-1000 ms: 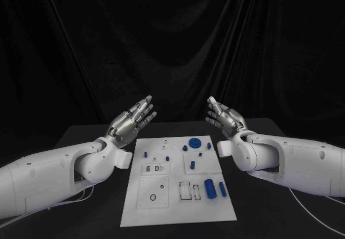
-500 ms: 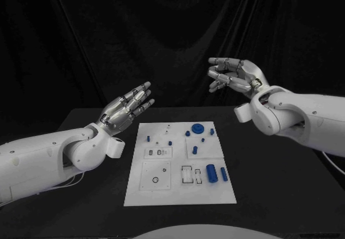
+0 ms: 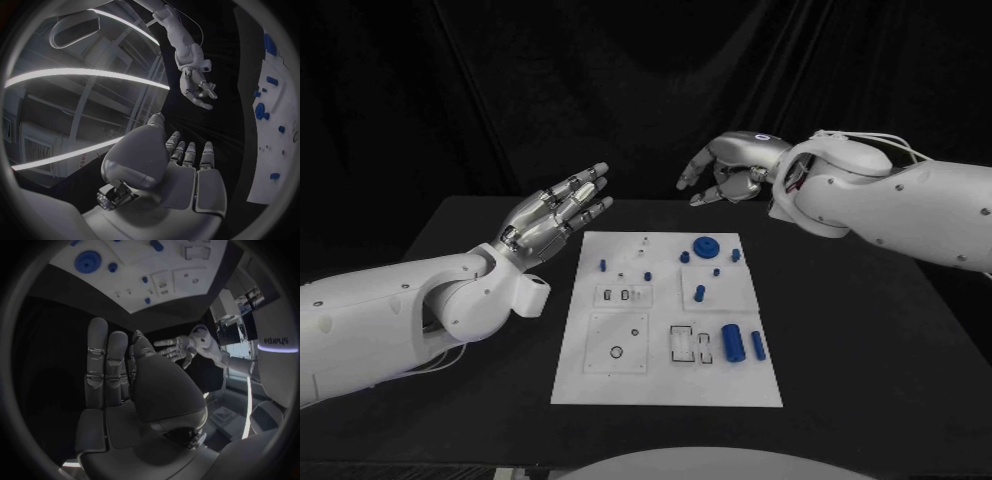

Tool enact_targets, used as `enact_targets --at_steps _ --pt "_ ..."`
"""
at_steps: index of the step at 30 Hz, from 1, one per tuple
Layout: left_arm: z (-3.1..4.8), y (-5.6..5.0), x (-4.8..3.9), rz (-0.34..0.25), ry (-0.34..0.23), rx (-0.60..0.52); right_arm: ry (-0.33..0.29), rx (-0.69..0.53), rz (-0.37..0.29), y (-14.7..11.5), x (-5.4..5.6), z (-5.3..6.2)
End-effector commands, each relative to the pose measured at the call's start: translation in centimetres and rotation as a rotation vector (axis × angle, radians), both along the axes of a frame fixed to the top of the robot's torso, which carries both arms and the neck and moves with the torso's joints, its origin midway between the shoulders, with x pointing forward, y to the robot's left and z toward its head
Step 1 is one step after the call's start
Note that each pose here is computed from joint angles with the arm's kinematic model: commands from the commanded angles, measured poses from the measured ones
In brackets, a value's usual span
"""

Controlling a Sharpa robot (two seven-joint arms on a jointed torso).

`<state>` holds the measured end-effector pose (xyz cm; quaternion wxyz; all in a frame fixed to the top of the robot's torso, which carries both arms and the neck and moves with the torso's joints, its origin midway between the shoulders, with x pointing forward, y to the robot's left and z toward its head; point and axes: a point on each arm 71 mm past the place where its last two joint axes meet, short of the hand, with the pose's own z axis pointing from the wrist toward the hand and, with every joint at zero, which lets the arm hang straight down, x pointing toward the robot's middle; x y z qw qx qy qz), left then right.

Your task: Assemble the parts on the task board

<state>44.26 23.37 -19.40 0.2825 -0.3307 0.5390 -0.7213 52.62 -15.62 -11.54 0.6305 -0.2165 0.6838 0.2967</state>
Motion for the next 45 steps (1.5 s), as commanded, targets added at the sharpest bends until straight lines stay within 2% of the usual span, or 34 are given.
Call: enact_targets --at_steps 1,5,13,45 --pt "0.4 0.1 -0.08 -0.002 -0.035 -0.02 -0.117 -0.246 -0.03 -0.2 0.4 -1.6" --pt "0.37 0.4 -0.01 0.003 -0.035 -0.018 -0.107 -0.285 -0.03 0.4 0.5 -3.3" --pt "0.36 0.9 -0.01 0.011 -0.035 -0.016 -0.073 -0.321 -0.034 0.8 0.6 -5.0" --pt "0.0 1.2 0.45 0.007 -0.024 -0.008 0.002 -0.347 -0.05 0.1 0.5 -9.2"
